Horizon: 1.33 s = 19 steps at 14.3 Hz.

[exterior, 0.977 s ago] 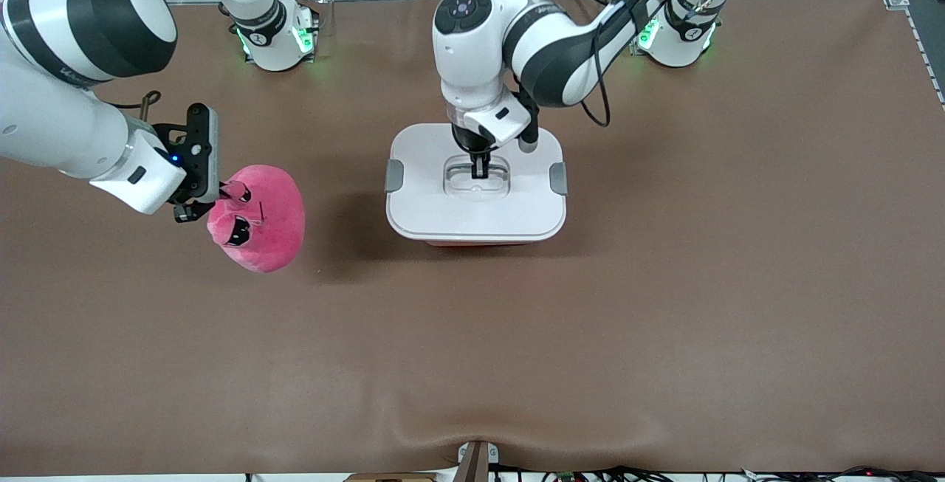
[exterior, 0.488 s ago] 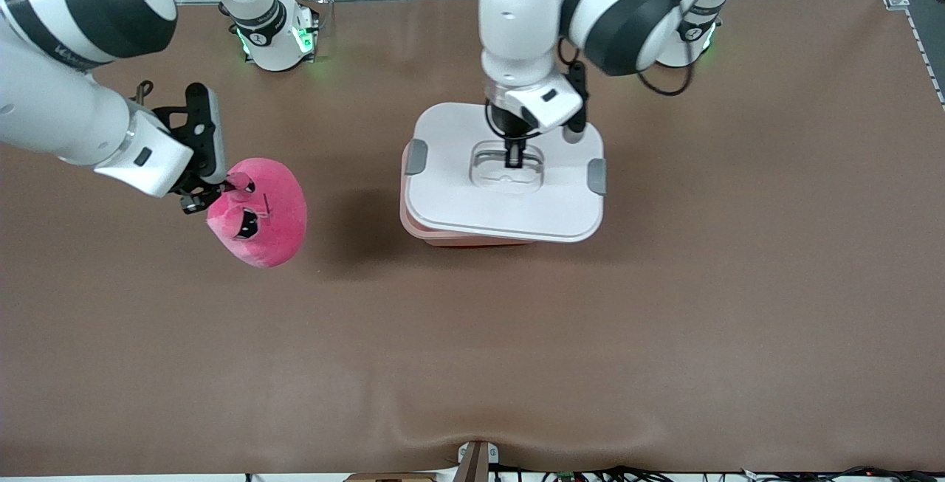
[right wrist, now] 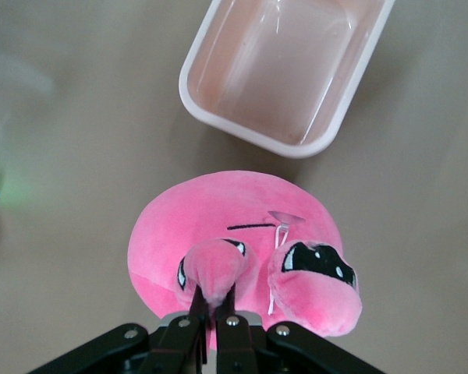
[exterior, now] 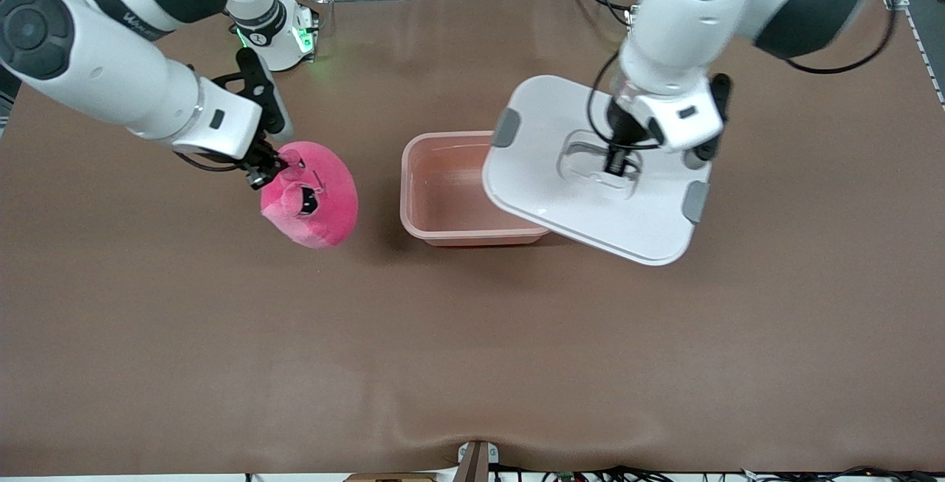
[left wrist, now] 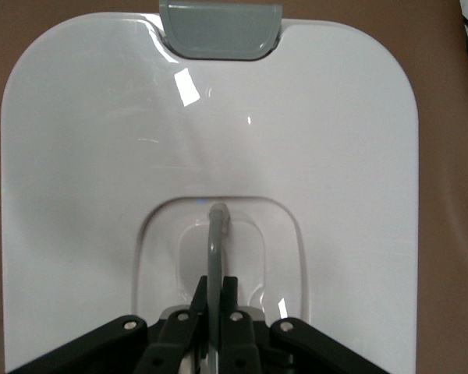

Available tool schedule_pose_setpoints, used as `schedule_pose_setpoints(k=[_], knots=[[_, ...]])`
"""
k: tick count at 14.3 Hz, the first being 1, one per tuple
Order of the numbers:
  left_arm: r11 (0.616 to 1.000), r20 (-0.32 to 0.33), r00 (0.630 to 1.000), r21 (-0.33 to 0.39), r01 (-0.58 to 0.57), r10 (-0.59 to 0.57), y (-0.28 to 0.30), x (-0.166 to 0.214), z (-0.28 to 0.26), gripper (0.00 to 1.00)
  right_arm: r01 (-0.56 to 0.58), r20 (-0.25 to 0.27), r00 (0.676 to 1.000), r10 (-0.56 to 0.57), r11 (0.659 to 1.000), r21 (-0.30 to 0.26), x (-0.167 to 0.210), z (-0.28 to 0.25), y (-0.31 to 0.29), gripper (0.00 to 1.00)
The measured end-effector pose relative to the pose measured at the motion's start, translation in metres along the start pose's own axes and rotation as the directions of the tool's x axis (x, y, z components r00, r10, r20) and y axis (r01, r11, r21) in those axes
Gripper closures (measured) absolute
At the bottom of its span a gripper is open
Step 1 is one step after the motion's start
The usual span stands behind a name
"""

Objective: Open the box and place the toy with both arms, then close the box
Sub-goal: 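Lift the lid off the box while the right gripper carries the plush over, then lower the plush into the pink box and open the right gripper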

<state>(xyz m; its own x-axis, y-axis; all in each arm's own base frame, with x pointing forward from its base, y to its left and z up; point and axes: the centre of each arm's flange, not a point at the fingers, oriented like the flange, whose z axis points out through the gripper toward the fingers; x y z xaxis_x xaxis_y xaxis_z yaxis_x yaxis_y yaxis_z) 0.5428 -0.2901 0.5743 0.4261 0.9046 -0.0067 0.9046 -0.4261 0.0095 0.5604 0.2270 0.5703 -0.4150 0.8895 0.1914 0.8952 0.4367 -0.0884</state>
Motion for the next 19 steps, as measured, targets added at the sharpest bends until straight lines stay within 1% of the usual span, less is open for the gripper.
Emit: schedule_pose_setpoints(k=[3, 4, 7, 11, 13, 16, 19], knots=[[0.994, 0.015, 0.994, 0.014, -0.104, 0.104, -0.002, 0.060, 0.001, 0.93, -0.061, -0.057, 0.996, 0.062, 0.998, 0.012, 0.035, 0.005, 0.001, 0.94], [0.990, 0.018, 0.989, 0.015, -0.144, 0.143, -0.003, 0.076, 0.002, 0.93, -0.062, -0.062, 0.996, 0.063, 0.998, 0.014, 0.048, 0.007, 0.001, 0.94], [0.970, 0.025, 0.970, 0.017, -0.244, 0.243, -0.006, 0.111, 0.005, 0.93, -0.026, -0.069, 0.997, 0.025, 0.999, -0.019, 0.098, 0.016, 0.007, 0.94], [0.941, 0.056, 0.941, 0.036, -0.335, 0.333, -0.008, 0.164, 0.027, 0.93, 0.011, -0.053, 0.999, -0.012, 1.000, -0.016, 0.151, 0.050, 0.017, 0.94], [0.930, 0.077, 0.929, 0.045, -0.365, 0.361, -0.010, 0.192, 0.041, 0.93, 0.008, -0.036, 0.999, -0.009, 1.000, -0.017, 0.164, 0.066, 0.022, 0.94], [0.917, 0.102, 0.915, 0.050, -0.397, 0.390, -0.016, 0.227, 0.055, 0.93, 0.008, -0.020, 1.000, -0.009, 1.000, -0.012, 0.164, 0.080, 0.026, 0.94], [0.901, 0.131, 0.898, 0.058, -0.429, 0.419, -0.015, 0.241, 0.073, 0.93, 0.013, -0.010, 1.000, -0.013, 1.000, -0.003, 0.163, 0.094, 0.032, 0.94]])
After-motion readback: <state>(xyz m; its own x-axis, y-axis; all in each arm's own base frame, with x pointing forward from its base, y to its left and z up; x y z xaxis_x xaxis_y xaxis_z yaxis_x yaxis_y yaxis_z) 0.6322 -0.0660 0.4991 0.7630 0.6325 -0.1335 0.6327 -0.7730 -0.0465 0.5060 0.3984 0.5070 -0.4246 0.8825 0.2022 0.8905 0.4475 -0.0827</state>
